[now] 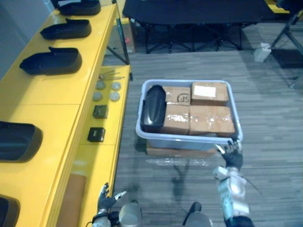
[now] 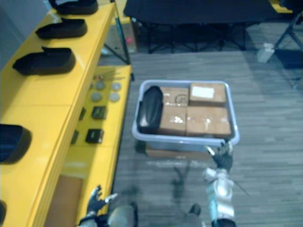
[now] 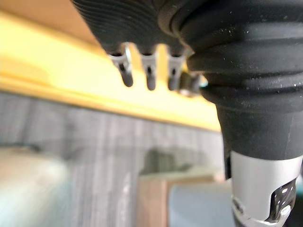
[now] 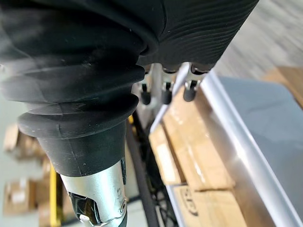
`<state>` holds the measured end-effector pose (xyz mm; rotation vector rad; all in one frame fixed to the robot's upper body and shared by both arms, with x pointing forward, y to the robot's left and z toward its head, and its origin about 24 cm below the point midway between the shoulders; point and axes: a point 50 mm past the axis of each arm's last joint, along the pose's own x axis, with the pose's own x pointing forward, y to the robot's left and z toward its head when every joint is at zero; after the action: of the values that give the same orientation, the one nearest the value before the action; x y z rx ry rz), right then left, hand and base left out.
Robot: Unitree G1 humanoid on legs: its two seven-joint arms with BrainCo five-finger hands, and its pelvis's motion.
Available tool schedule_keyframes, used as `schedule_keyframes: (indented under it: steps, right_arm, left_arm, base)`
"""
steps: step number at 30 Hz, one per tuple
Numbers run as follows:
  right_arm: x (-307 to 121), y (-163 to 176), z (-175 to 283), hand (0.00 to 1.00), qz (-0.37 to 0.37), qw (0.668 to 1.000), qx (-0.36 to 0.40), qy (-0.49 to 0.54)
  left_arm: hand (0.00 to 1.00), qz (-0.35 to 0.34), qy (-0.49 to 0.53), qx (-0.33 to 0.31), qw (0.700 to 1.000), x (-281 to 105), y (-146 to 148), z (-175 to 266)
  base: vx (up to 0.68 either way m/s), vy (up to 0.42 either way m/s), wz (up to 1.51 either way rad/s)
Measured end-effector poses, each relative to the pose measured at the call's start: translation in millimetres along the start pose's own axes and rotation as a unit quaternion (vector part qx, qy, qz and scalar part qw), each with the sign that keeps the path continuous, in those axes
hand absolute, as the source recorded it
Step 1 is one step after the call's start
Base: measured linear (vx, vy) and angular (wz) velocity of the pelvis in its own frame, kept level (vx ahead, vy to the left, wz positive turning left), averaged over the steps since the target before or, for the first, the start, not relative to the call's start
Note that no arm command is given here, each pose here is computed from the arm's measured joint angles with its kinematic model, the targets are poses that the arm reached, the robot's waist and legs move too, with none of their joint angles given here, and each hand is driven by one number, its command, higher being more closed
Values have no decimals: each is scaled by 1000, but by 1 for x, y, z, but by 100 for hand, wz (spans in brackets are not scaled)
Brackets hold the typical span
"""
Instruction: Walk over and take plastic housings, then place them on the shelf
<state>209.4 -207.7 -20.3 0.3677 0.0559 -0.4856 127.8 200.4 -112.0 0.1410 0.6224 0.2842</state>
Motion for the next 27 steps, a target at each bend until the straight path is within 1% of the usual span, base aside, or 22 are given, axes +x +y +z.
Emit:
schedule_keyframes:
  steps: [2,4,9,12,14,15,16,20,22,24,27]
  right_arm:
    - [-10,10,-11,0,22,1000,8,20]
    - [-11,14,-13,0,29,999,9,23]
    - [-13,8,-10,0,19,1000,-1,14]
    - [-12,9,-4,0,27,1000,-16,0]
    - [-7,3,3,0,26,999,-26,-13]
    - [-6,-6,8,0,19,999,-32,-20]
    - [-6,-19,13,0,0,999,-36,-26]
    - [-10,-48,26,0,-35,997,-48,-39]
    - [-9,-48,26,0,-33,997,-51,-38]
    - [-12,-44,21,0,-32,998,-45,-31]
    - [-18,-27,4,0,-5,1000,-25,3]
  left_arm:
    - [0,18,12,12,1000,2,11,-2]
    - [0,28,22,20,999,2,15,-4]
    - [0,41,47,17,998,1,20,-12]
    - [0,74,85,-13,994,-9,31,-30]
    - [0,88,104,-46,990,-15,28,-38]
    - [0,89,111,-58,988,-16,26,-40]
    - [0,83,119,-61,988,-18,22,-44]
    - [0,61,141,-73,985,-30,8,-56]
    - [0,51,138,-70,987,-33,5,-57]
    - [0,42,131,-53,989,-31,9,-56]
    - [0,39,118,-20,992,-27,17,-52]
  base:
    - [87,41,-14]
    - [10,8,-5]
    - [-8,16,41]
    - [15,-116,29]
    - [-14,-153,25]
    - [-48,-148,54]
    - [-69,-173,59]
    - [-71,-77,55]
    - [-81,38,8]
    - [-65,54,4]
    - [-34,44,-10]
